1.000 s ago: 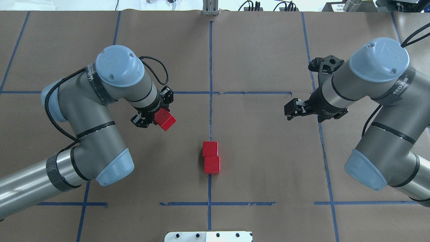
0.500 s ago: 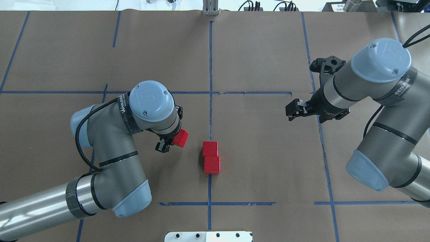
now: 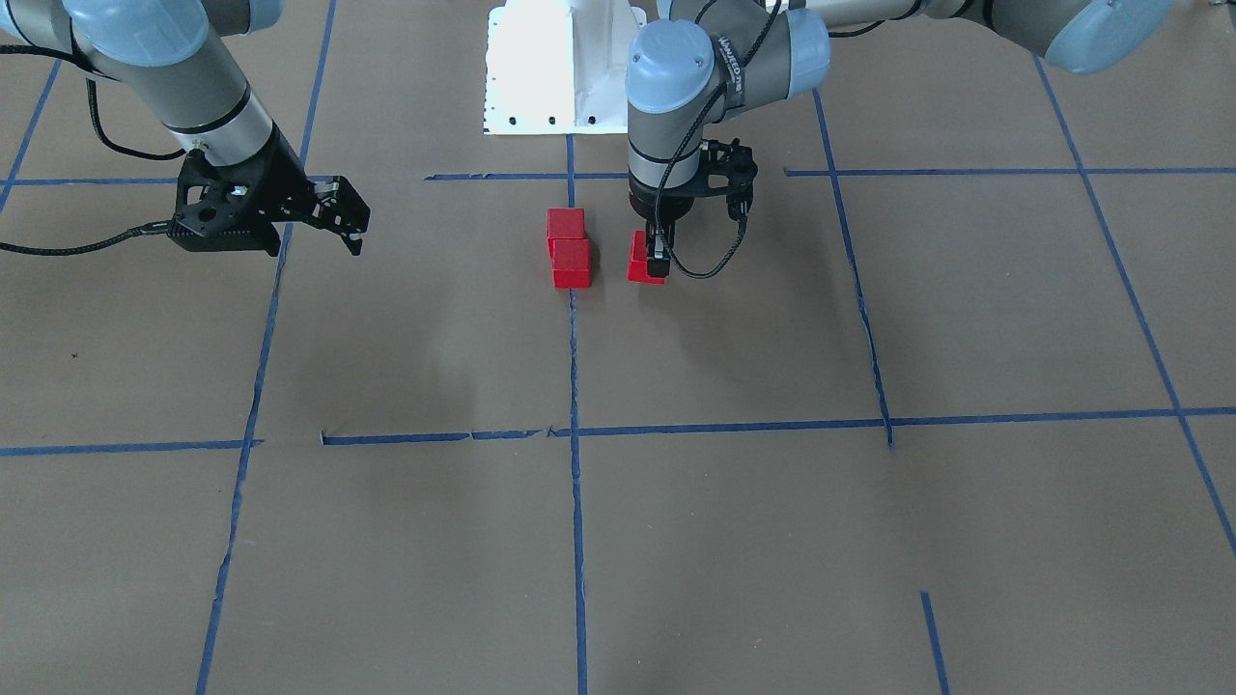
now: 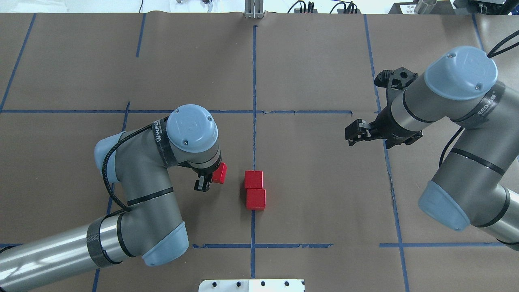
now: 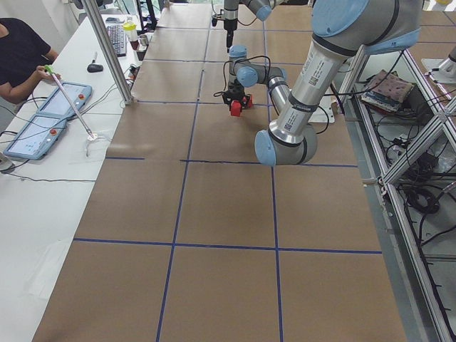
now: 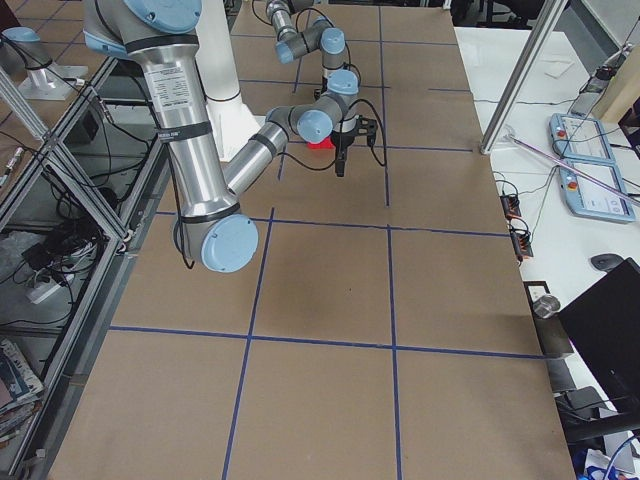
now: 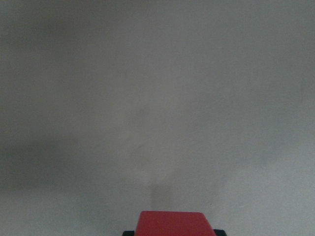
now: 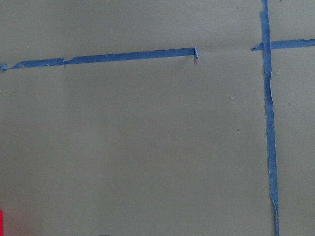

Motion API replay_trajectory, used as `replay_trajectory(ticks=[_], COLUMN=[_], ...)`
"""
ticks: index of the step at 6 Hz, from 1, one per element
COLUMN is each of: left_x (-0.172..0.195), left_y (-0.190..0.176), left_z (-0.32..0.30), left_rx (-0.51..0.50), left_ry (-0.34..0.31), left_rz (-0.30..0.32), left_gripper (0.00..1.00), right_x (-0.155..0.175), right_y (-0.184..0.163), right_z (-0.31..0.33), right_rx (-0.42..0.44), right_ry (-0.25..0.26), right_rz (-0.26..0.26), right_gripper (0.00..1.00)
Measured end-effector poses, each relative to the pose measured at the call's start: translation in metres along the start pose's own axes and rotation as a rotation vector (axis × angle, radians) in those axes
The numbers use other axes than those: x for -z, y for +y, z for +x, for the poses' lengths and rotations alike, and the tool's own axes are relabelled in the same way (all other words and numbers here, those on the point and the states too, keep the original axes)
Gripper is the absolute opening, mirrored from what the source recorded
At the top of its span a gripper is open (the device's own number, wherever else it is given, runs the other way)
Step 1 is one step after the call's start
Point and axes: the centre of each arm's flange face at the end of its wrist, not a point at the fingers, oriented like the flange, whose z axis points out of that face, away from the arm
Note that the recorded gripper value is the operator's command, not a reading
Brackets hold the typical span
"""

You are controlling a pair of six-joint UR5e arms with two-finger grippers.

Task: Form red blocks into L shape at center
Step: 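Carry the cube with the left gripper beside the two-cube column, then lower the cube next to the farther cube and open the left gripper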

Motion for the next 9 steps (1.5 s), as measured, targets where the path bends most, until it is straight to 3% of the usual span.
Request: replay_trajectory(ticks=[4,9], left_x=[-0.009,-0.014], left_y=[0.022,0.041], left_z=[0.008,0.002], left_rx=[0.192,0.201], left_ry=[-0.02,-0.031], left_rz=[0.01,0.009], left_gripper=[0.0,0.0], right_x=[0.0,0.001], right_y=[0.0,0.0], right_z=[0.0,0.0], right_rx=[-0.002,-0.002], right_ry=[0.0,-0.001], right_rz=[0.0,0.001], right_gripper=[1.0,1.0])
